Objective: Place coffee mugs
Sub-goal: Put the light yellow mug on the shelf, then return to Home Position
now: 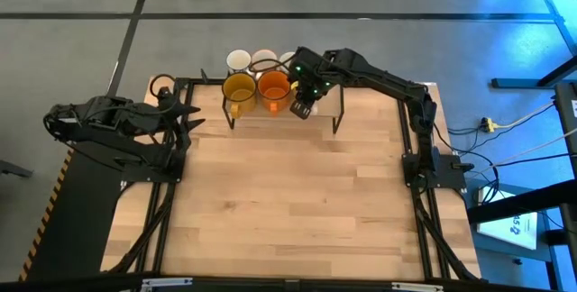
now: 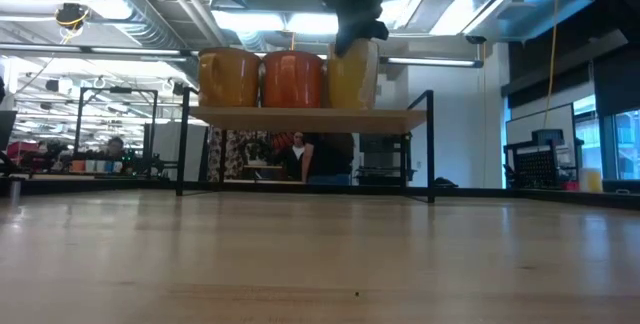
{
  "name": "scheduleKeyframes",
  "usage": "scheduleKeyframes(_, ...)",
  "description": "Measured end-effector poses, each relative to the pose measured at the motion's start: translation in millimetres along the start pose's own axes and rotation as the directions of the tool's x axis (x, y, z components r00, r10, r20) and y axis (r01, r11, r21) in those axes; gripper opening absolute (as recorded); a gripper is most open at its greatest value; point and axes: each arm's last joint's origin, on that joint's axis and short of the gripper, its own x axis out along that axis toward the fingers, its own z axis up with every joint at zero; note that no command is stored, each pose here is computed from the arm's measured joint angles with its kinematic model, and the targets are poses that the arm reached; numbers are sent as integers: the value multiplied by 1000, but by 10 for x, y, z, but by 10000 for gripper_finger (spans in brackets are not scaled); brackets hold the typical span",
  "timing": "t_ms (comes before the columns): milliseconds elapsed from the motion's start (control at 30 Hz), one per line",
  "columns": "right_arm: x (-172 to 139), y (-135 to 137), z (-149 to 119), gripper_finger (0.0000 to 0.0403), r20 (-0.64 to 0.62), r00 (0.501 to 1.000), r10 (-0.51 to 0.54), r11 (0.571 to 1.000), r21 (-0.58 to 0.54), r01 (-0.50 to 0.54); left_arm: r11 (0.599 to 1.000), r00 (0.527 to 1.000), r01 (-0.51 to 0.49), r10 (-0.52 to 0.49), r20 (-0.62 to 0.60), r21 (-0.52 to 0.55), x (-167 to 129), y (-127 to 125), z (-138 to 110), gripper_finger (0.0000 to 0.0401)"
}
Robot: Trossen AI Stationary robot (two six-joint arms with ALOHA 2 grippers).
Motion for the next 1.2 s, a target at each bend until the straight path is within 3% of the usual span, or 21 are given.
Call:
scheduleKeyframes(233, 18, 8, 75, 121, 71, 997, 7, 999, 37, -9, 1000, 1000, 0, 0, 0, 0, 0, 0, 0, 163)
scheduleKeyframes(667, 7, -3, 132, 124, 135, 990, -48, 998, 39, 43, 1000, 1000, 0, 0, -1, 1, 0, 0, -1, 163)
scheduleKeyframes(1000, -301, 15, 213, 124, 221, 975, -38, 999, 18, 34, 1000, 1000, 0, 0, 0, 0, 0, 0, -1, 163)
scheduleKeyframes(1133, -519, 139, 172, 124, 254, 961, 104, 995, -36, -98, 1000, 1000, 11, -11, 6, -18, -1, -6, 9, 163)
scheduleKeyframes(1200, -660, 292, 134, 124, 281, 935, 215, 975, -111, -191, 997, 997, 77, -77, 18, 6, 2, -35, 34, 163)
